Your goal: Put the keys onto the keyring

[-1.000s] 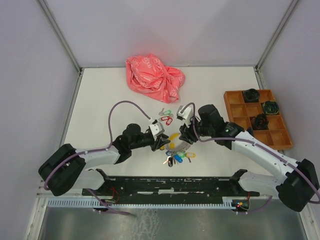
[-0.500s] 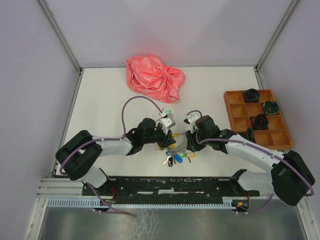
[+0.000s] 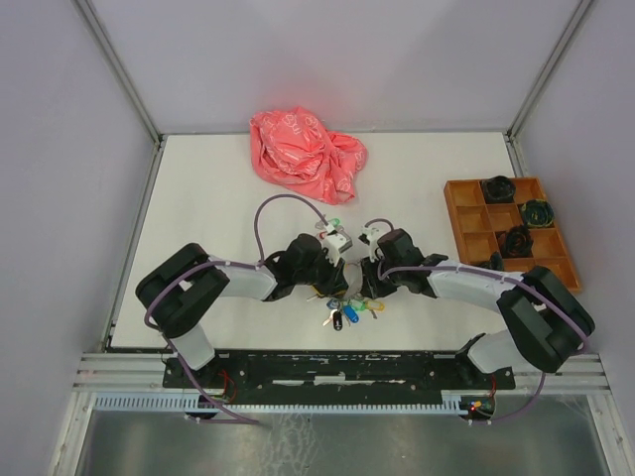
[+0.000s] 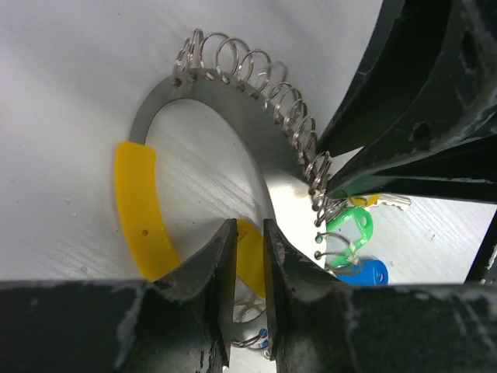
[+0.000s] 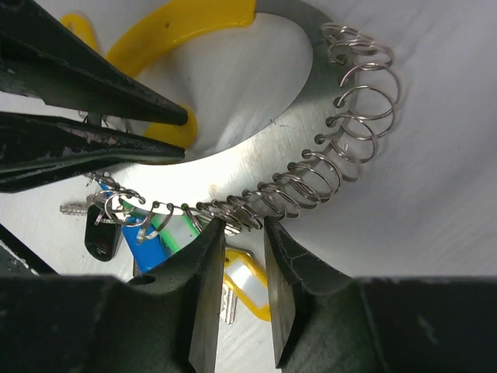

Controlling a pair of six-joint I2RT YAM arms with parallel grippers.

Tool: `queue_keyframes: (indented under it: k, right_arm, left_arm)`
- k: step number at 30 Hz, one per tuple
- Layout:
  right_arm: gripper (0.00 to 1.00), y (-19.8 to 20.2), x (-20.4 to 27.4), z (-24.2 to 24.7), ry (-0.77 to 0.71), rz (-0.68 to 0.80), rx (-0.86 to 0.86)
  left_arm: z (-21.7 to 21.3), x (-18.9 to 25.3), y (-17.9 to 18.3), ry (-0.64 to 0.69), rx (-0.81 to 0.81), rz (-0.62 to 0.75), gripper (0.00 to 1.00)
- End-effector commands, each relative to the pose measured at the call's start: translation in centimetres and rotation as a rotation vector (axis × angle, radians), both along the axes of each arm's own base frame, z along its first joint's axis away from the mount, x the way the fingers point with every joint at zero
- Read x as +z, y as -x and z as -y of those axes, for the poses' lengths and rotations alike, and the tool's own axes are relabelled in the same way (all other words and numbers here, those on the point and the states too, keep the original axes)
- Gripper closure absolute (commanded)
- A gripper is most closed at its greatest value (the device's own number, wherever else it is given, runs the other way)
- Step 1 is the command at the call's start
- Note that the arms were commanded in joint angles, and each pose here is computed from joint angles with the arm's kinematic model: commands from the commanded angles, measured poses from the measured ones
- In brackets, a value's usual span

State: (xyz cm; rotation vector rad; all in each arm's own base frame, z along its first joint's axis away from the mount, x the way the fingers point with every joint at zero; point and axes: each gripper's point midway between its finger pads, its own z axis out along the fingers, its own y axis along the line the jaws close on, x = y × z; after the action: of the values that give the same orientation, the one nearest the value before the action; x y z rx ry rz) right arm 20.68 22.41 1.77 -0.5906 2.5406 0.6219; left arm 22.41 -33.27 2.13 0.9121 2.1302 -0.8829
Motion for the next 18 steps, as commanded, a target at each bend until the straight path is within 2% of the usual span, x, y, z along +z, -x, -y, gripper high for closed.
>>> queue_keyframes:
  k: [1,7,18]
  right_arm:
    - [0.64,-0.9,0.0,-1.6,-0.062,0.017,0.018]
    - [0.60,-1.2,0.8,-3.2,-0.124,0.044,0.096]
    - [0.86,-1.1,3.4,-3.3,-0.122,0.089,0.187]
  left_arm:
    - [0.2,-0.5,-0.1,0.010,0.062,-0.070,0.74]
    - [-0.5,-1.1,0.0,0.015,0.104,-0.111,0.76]
    - [-1.7,1.3,-0.8,0.093,0.160,-0.067,0.73]
